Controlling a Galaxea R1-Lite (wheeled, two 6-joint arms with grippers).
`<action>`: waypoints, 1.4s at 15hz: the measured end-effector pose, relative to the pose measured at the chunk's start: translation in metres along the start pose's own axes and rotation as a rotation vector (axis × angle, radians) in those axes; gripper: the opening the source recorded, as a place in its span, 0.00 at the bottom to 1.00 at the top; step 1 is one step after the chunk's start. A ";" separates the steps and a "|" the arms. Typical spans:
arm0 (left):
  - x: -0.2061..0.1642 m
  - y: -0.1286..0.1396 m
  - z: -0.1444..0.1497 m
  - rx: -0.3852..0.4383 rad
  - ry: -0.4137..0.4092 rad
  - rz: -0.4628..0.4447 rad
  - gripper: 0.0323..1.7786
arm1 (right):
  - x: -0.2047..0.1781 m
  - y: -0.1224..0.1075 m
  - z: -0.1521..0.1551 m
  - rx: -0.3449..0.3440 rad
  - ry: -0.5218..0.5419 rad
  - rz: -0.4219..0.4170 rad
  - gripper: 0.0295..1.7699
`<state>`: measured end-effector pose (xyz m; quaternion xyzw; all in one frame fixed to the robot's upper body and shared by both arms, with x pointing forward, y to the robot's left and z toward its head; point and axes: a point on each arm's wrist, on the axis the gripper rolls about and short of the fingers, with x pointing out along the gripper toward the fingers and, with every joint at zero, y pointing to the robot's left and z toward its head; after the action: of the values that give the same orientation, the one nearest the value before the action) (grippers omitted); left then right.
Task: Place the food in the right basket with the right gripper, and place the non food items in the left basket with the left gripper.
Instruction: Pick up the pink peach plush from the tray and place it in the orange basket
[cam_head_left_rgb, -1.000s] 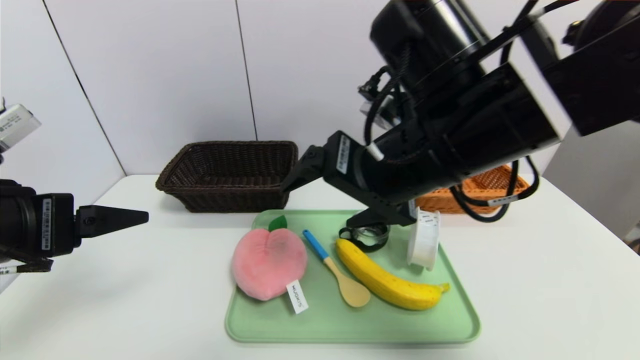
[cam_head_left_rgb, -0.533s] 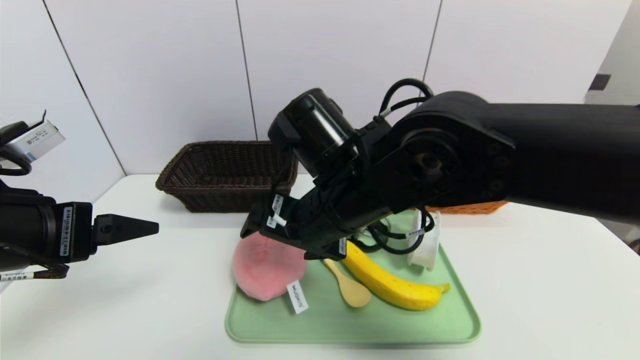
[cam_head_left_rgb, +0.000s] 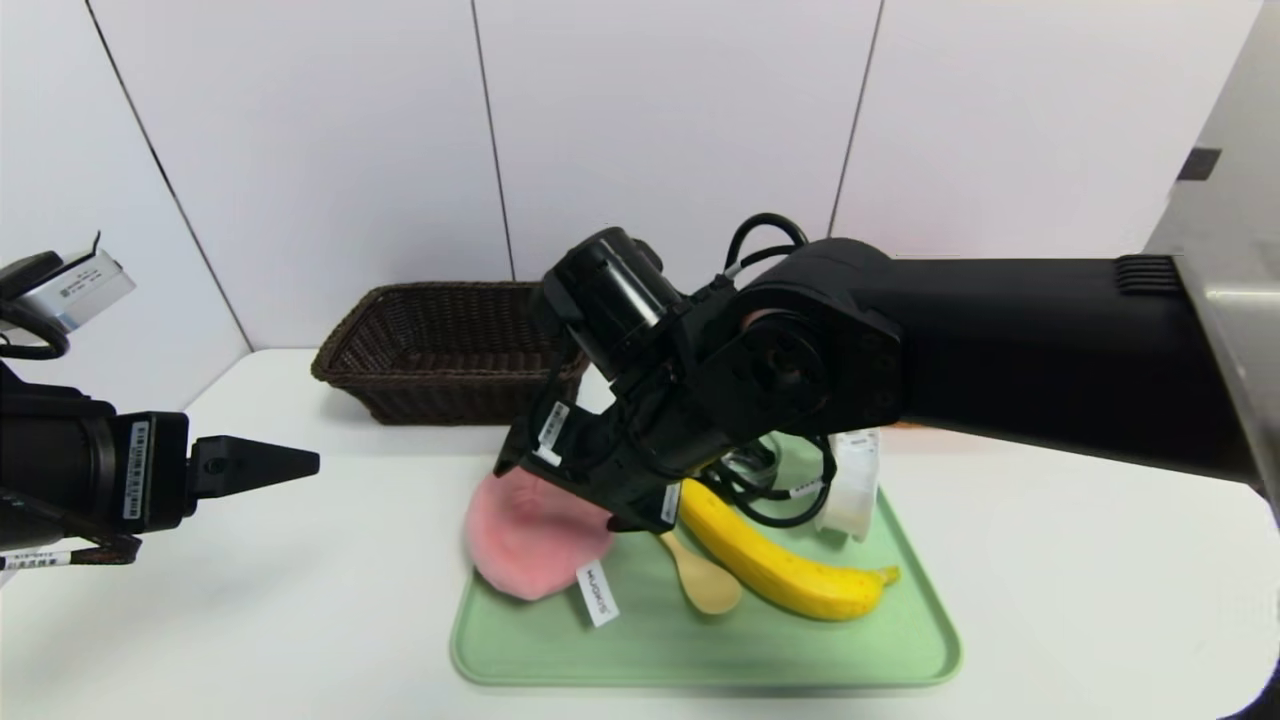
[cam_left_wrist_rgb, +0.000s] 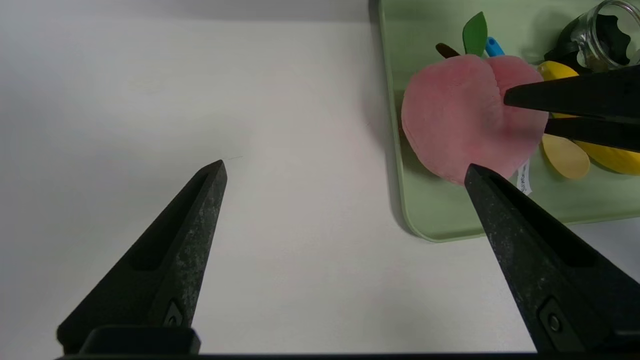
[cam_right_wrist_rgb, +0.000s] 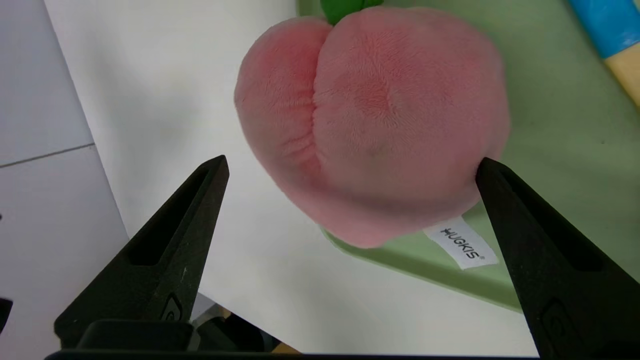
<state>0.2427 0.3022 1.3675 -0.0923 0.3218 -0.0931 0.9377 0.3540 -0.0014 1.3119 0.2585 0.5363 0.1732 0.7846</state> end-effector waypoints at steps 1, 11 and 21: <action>0.000 0.000 -0.001 -0.001 0.002 0.001 0.95 | 0.004 -0.002 0.001 0.008 0.000 -0.005 0.96; 0.001 0.002 -0.006 -0.001 0.016 0.004 0.95 | 0.021 -0.012 0.005 0.059 0.034 -0.050 0.96; 0.002 0.001 -0.005 0.000 0.015 0.000 0.95 | 0.031 -0.014 0.001 0.069 0.059 -0.062 0.97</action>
<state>0.2415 0.3021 1.3623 -0.0917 0.3291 -0.0935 0.9352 0.3664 0.0040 1.2811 0.2633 0.5726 0.1376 0.7641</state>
